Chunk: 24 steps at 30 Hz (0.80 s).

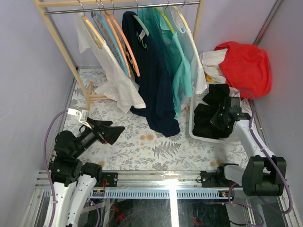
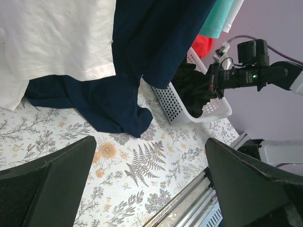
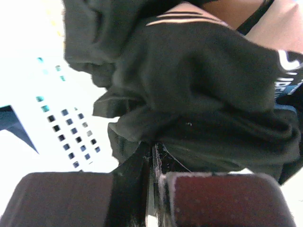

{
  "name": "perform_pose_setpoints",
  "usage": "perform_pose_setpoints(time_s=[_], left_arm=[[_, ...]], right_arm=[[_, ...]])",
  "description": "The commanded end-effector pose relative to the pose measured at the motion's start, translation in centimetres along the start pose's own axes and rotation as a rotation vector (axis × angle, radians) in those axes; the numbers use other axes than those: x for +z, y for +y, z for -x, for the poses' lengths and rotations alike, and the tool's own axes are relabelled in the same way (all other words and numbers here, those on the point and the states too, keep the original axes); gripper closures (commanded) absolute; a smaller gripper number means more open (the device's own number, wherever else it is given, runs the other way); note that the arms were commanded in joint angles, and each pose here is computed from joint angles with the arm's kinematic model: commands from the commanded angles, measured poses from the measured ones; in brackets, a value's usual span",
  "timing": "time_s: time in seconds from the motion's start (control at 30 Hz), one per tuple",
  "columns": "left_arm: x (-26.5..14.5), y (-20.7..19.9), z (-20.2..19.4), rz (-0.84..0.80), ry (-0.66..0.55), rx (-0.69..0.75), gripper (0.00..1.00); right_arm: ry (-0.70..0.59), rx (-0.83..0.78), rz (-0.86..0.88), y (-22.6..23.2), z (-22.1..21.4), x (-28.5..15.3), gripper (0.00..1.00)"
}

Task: Place the t-shirt on the hanger
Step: Pick up the T-shirt and place it in the bin.

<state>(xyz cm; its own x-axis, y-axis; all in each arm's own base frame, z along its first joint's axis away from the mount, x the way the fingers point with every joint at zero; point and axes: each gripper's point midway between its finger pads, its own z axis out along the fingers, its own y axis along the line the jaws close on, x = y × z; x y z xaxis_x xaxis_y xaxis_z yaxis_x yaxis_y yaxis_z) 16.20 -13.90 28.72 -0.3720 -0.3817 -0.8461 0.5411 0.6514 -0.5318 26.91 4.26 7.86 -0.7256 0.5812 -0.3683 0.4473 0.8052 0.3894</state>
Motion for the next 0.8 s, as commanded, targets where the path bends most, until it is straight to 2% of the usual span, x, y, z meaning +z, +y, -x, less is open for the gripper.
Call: perform_pose_setpoints(time_s=[0.0,0.33,0.5,0.77], left_arm=[[0.2,-0.5,0.4,-0.039,-0.018,0.036,0.0],[0.2,-0.4,0.6,-0.031,-0.024,0.035,0.0],[0.0,-2.9,1.2,-0.143,0.008,0.057,0.0],[-0.7,-8.5,6.7,-0.291,-0.054,0.049,0.0]], right_arm=[[-0.18,-0.059,0.139,4.7,5.3,-4.6,1.0],[-0.442,-0.18,0.431,12.1,9.3,-20.5,1.0],[-0.544,-0.209,0.607,14.7,9.2,-26.9,1.0],[-0.559,-0.294,0.892,18.8,7.2,-35.0,1.0]])
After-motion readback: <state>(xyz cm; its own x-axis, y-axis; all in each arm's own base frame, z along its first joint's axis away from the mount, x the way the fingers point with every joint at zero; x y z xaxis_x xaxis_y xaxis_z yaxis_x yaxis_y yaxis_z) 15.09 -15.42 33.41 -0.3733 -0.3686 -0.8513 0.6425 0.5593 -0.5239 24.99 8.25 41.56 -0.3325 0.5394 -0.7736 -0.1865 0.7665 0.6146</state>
